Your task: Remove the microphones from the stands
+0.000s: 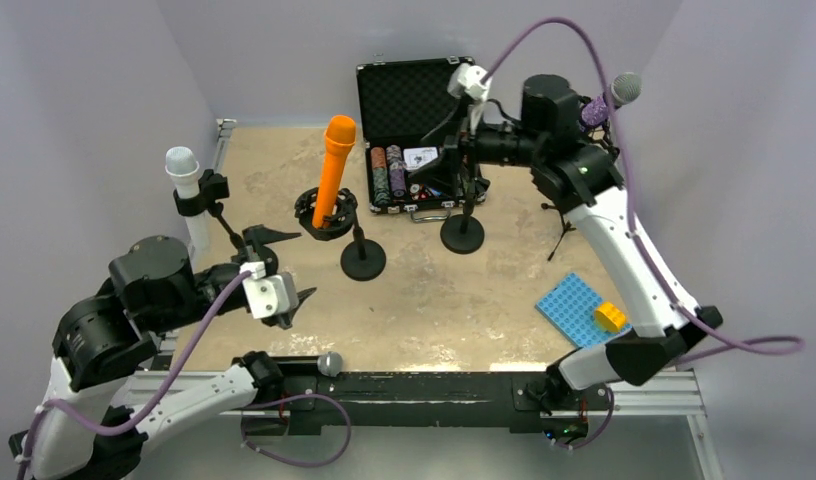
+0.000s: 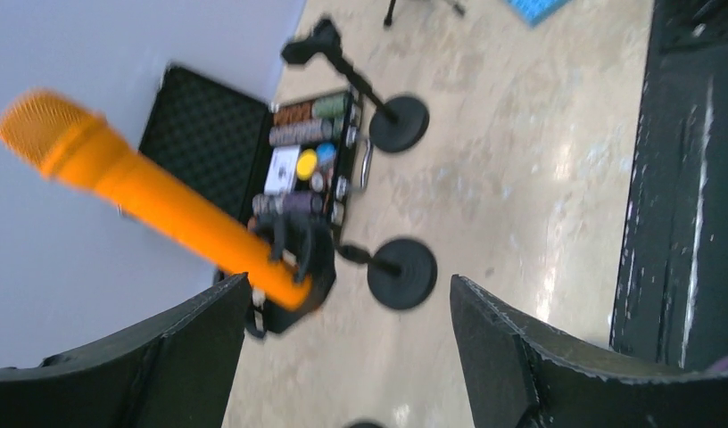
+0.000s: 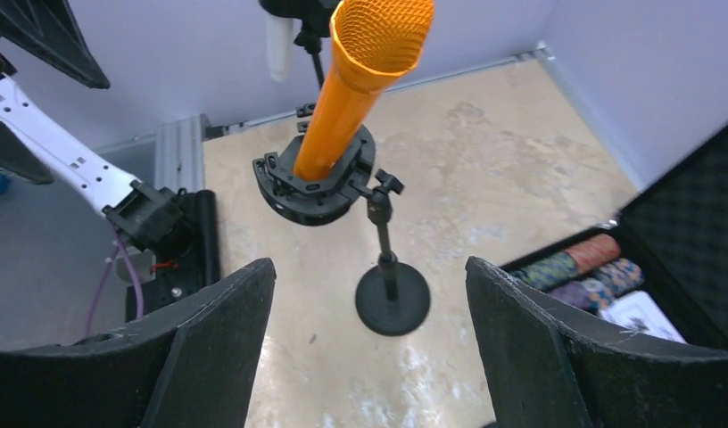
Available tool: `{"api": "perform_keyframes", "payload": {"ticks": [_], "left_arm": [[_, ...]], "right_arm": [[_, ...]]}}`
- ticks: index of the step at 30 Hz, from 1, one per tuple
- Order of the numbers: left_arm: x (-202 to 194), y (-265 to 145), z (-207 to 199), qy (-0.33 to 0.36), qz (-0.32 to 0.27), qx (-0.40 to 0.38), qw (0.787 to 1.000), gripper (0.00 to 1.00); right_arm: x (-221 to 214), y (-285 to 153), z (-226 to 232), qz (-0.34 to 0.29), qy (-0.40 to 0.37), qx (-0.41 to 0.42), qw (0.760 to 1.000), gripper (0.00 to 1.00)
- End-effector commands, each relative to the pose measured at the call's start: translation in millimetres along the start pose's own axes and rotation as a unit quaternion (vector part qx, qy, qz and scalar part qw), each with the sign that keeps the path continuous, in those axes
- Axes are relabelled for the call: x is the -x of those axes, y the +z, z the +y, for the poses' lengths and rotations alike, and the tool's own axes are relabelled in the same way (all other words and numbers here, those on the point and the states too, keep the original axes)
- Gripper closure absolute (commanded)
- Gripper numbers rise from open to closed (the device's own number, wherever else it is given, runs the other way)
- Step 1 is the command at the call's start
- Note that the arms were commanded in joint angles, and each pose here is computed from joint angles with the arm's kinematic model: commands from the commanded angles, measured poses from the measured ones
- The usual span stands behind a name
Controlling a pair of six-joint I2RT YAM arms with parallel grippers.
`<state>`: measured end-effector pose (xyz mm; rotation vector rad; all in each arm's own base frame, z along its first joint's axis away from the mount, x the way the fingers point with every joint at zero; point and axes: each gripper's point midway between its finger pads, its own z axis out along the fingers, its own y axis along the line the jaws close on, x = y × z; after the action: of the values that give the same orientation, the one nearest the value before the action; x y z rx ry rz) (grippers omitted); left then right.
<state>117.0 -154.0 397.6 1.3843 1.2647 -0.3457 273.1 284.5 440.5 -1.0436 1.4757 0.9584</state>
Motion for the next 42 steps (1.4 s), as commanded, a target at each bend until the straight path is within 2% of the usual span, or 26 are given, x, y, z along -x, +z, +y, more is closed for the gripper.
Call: {"api": "perform_keyframes", "payload": {"ticks": [1, 6, 10, 15, 18, 25, 28, 32, 34, 36, 38, 39, 42], "left_arm": [[-68.4, -20.7, -12.4, -0.041, 0.126, 0.036, 0.991, 0.14], [-97.2, -24.8, -11.7, -0.085, 0.157, 0.09, 0.98, 0.12], [-96.3, -19.4, -5.4, -0.136, 0.143, 0.118, 0.973, 0.11], [-93.1, -17.5, 1.7, -0.178, 0.129, 0.143, 0.965, 0.11], [-90.4, -13.0, -0.2, -0.219, 0.116, 0.144, 0.958, 0.11], [-83.8, 0.3, 5.9, -0.238, 0.096, 0.137, 0.957, 0.12], [-78.6, 5.4, 11.1, -0.249, 0.086, 0.136, 0.955, 0.12], [-70.9, 11.2, 11.7, -0.259, 0.07, 0.122, 0.956, 0.12], [-68.1, 13.4, 14.8, -0.261, 0.064, 0.122, 0.955, 0.12], [-65.7, 16.0, 18.7, -0.261, 0.059, 0.124, 0.956, 0.13], [-64.0, 19.5, 21.8, -0.265, 0.053, 0.124, 0.955, 0.13], [-63.1, 21.6, 21.1, -0.269, 0.05, 0.12, 0.954, 0.14], [-56.2, 28.3, 12.4, -0.276, 0.035, 0.085, 0.957, 0.15]], "right_arm": [[24.0, 32.4, 25.2, -0.03, -0.011, 0.062, 0.998, 0.17], [35.4, 71.7, 24.6, -0.042, 0.052, 0.087, 0.994, 0.16], [39.6, 92.1, 33.8, -0.048, 0.055, 0.108, 0.991, 0.13], [35.6, 118.5, 20.5, -0.049, 0.13, 0.073, 0.988, 0.08], [34.9, 128.7, 17.4, -0.053, 0.147, 0.076, 0.985, 0.06], [37.5, 147.8, 14.0, -0.062, 0.156, 0.074, 0.983, 0.05], [33.9, 153.7, 10.0, -0.06, 0.178, 0.066, 0.98, 0.12], [39.5, 152.3, 20.1, -0.067, 0.166, 0.098, 0.979, 0.3], [49.3, 147.4, 27.8, -0.078, 0.143, 0.12, 0.979, 0.45], [61.2, 140.7, 33.5, -0.091, 0.116, 0.131, 0.98, 0.68], [76.8, 131.8, 38.5, -0.108, 0.091, 0.137, 0.981, 0.86], [84.8, 127.5, 40.5, -0.117, 0.079, 0.137, 0.98, 0.9], [112.6, 113.0, 46.8, -0.149, 0.046, 0.138, 0.978, 0.92]]}}
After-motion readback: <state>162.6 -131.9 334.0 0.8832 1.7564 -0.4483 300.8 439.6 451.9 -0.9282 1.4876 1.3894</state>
